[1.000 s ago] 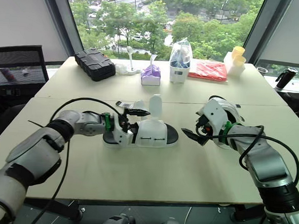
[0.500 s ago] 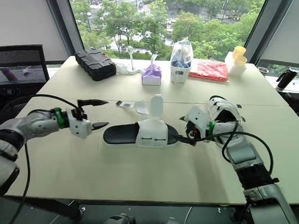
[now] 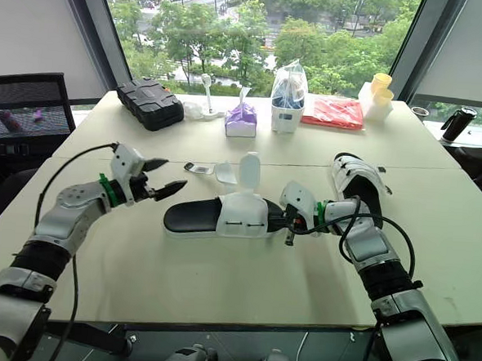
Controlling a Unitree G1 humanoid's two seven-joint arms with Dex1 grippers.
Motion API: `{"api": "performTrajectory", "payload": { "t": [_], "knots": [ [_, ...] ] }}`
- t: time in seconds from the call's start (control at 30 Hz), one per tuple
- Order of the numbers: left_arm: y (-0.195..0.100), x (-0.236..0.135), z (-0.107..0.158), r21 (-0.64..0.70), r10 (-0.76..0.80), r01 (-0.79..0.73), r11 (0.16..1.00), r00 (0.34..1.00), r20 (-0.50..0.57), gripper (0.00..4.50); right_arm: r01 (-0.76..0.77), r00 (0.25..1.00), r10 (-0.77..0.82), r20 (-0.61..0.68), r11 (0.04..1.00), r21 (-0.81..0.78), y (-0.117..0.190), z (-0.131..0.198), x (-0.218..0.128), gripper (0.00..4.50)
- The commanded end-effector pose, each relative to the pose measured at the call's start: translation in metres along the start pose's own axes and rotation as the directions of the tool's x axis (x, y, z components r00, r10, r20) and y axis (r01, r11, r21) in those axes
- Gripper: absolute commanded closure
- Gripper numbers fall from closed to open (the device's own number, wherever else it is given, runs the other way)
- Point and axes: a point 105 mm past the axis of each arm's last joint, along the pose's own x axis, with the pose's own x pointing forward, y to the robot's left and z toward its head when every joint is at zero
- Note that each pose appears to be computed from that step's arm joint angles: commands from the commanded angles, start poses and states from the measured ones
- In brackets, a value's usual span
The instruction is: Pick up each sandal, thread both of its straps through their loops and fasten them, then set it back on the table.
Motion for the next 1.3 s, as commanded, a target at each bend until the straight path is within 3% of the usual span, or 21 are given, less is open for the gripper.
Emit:
{"api": "performTrajectory", "payload": {
  "t": [0.03,0.27,0.47,0.73,0.9,1.13,1.3],
  "knots": [
    [-0.004,0.01,0.013,-0.092,-0.029,0.031,0.995,0.999,0.022,0.0,-0.042,0.997,0.043,0.068,0.999,-0.029,0.002,0.022,0.011,4.45],
    [-0.002,0.031,-0.001,-0.224,-0.053,0.039,0.974,0.997,-0.058,0.0,-0.111,0.989,0.116,0.097,0.992,-0.058,0.013,0.036,0.035,4.45],
    [-0.006,0.049,-0.001,-0.4,-0.09,0.065,0.914,0.995,-0.043,0.0,-0.133,0.99,0.136,0.042,0.989,-0.059,0.02,0.022,0.044,4.45],
    [-0.015,0.055,0.014,-0.644,-0.184,0.178,0.744,0.981,0.059,0.0,-0.134,0.99,0.136,0.029,0.989,-0.064,0.024,0.018,0.042,4.45],
    [-0.005,0.037,0.01,-0.608,-0.212,0.175,0.775,0.977,0.01,0.0,-0.133,0.991,0.135,0.017,0.988,-0.074,0.026,0.018,0.042,4.45],
    [0.017,0.018,0.006,-0.645,-0.113,0.097,0.758,0.994,0.016,0.0,-0.132,0.991,0.133,0.009,0.988,-0.082,0.024,0.019,0.043,4.45],
    [-0.001,0.033,0.02,-0.686,-0.182,0.208,0.697,0.977,0.112,0.0,-0.13,0.992,0.13,-0.005,0.987,-0.091,0.02,0.019,0.04,4.45]
  ]
}}
